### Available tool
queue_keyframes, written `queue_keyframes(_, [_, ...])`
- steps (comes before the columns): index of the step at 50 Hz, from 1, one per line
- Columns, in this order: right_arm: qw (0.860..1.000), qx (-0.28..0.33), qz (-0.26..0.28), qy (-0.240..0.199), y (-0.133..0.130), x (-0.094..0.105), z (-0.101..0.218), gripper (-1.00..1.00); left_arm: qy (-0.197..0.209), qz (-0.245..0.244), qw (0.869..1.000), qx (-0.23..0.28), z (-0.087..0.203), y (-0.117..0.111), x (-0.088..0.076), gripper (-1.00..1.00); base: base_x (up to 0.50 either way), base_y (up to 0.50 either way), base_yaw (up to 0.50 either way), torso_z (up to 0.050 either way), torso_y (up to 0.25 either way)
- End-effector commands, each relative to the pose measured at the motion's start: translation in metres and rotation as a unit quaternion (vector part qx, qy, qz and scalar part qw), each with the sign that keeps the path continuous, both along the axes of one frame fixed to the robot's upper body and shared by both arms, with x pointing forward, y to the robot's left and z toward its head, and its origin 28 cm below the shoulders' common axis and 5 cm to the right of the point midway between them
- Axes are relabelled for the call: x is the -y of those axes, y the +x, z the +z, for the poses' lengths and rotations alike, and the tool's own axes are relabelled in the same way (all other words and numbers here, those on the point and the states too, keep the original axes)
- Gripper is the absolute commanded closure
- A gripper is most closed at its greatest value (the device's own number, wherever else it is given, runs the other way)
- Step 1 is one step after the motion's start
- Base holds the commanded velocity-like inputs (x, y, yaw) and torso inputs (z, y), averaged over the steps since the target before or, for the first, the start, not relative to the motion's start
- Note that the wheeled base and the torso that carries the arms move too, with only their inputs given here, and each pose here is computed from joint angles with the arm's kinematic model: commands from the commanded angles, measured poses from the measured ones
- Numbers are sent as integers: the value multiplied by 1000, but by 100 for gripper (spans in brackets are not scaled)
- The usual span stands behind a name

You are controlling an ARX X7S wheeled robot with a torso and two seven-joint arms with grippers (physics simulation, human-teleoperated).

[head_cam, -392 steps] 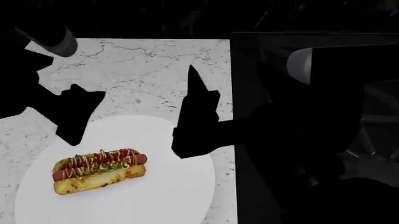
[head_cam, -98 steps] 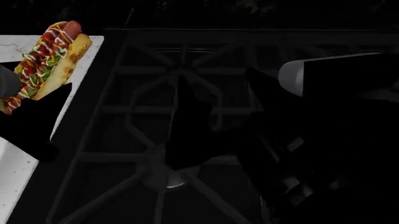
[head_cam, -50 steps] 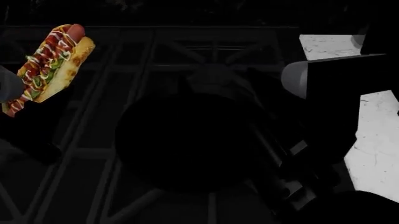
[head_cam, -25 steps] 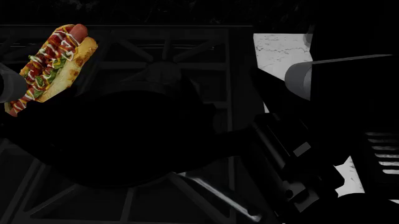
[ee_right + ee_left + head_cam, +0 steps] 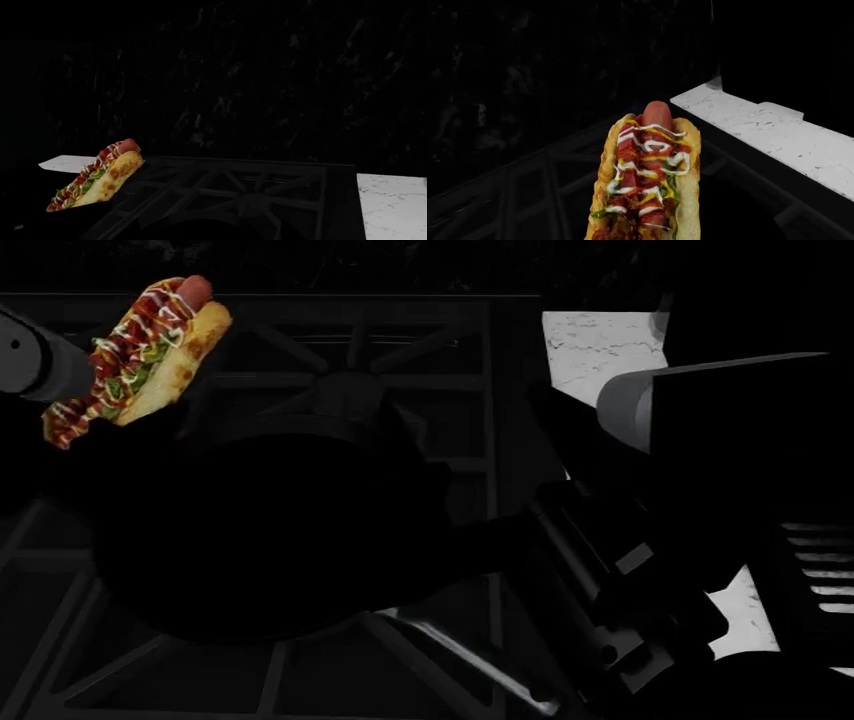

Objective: Pick the hot dog from the plate and place it in the pan.

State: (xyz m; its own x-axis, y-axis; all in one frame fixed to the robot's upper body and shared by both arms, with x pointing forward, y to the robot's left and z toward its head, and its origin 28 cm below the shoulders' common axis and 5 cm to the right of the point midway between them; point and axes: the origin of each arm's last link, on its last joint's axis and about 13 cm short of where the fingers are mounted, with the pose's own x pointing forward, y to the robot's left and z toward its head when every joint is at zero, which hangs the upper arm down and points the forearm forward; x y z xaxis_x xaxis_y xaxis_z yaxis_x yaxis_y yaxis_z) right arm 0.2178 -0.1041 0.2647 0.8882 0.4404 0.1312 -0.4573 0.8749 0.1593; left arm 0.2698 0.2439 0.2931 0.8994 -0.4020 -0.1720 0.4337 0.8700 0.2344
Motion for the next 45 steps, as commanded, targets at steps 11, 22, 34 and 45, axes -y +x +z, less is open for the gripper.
queue_keyframes(11, [1000, 3, 0, 8, 2, 0, 0, -100, 38, -17, 998, -51, 15, 39, 25, 100, 0, 0, 0, 0, 1])
queue_keyframes(22, [1000, 1, 2, 11, 5, 1, -2, -100, 74, -28, 993, -86, 12, 54, 34, 100, 0, 0, 0, 0, 0])
queue_keyframes(34, [1000, 2, 0, 15, 4, 3, -3, -100, 114, -38, 986, -116, 5, 61, 36, 100, 0, 0, 0, 0, 1])
queue_keyframes(45, [1000, 4, 0, 15, 2, 3, -3, -100, 133, -60, 980, -138, -2, 56, 34, 100, 0, 0, 0, 0, 0])
